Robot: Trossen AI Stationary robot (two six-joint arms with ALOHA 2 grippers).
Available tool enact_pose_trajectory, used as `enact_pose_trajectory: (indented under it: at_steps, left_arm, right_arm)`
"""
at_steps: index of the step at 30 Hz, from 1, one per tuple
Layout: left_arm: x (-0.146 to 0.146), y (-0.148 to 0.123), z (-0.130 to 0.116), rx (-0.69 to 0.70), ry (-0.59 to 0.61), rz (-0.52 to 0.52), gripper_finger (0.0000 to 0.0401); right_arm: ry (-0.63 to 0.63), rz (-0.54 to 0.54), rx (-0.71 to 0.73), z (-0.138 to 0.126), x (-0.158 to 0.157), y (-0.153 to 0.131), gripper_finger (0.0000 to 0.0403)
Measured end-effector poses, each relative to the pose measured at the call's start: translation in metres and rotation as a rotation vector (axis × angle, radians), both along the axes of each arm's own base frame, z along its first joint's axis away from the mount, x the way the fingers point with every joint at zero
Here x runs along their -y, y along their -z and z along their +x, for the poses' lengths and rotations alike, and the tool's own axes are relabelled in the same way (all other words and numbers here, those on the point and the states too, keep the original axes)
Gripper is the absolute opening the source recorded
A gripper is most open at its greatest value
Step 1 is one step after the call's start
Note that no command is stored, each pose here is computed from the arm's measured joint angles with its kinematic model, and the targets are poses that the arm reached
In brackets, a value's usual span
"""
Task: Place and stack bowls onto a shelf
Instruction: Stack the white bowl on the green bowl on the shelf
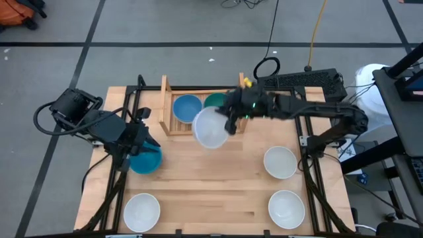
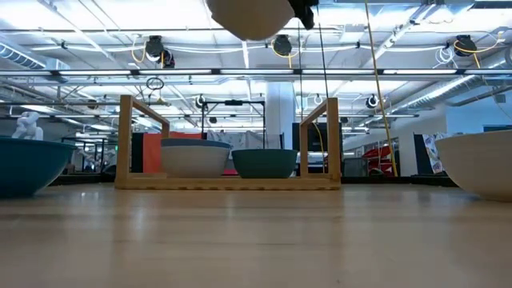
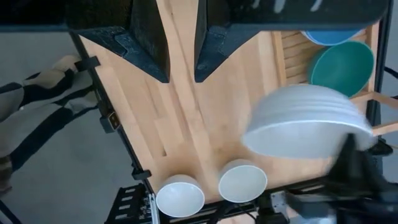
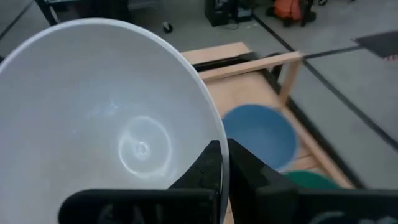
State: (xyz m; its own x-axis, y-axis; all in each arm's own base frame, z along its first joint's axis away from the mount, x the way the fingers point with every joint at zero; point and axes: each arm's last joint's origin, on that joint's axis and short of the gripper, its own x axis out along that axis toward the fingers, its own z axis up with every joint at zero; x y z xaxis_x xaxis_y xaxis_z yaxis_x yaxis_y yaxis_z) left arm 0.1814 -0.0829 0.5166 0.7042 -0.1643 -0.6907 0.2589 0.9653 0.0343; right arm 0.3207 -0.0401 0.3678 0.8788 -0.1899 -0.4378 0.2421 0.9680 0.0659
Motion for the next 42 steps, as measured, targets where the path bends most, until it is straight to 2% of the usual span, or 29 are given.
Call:
enact_pose_trajectory:
  at_steps: [7,15,24,34,42]
  left_arm:
    - [-0.008,0.000,0.003,0.021,-0.090,0.041,0.0079]
    - [-0.020,0.000,0.007,0.014,-0.204,-0.006,0.0079]
    - [-0.035,0.000,0.012,0.023,-0.320,-0.004,0.0079]
    - [-0.047,0.000,0.014,0.023,-0.385,-0.005,0.0079]
    - [-0.049,0.000,0.015,0.023,-0.395,-0.008,0.0079]
  right_arm:
    - [-0.014,-0.044,-0.007,-0.010,0.062,0.002,0.0000]
    - [0.035,-0.070,-0.008,-0.023,0.125,0.013,0.0000]
    - [0.060,-0.013,-0.083,-0.020,0.177,0.054,0.0000]
    - [0.024,0.067,-0.192,-0.002,0.196,0.105,0.0000]
    - [0.054,0.068,-0.287,0.001,0.201,0.127,0.0000]
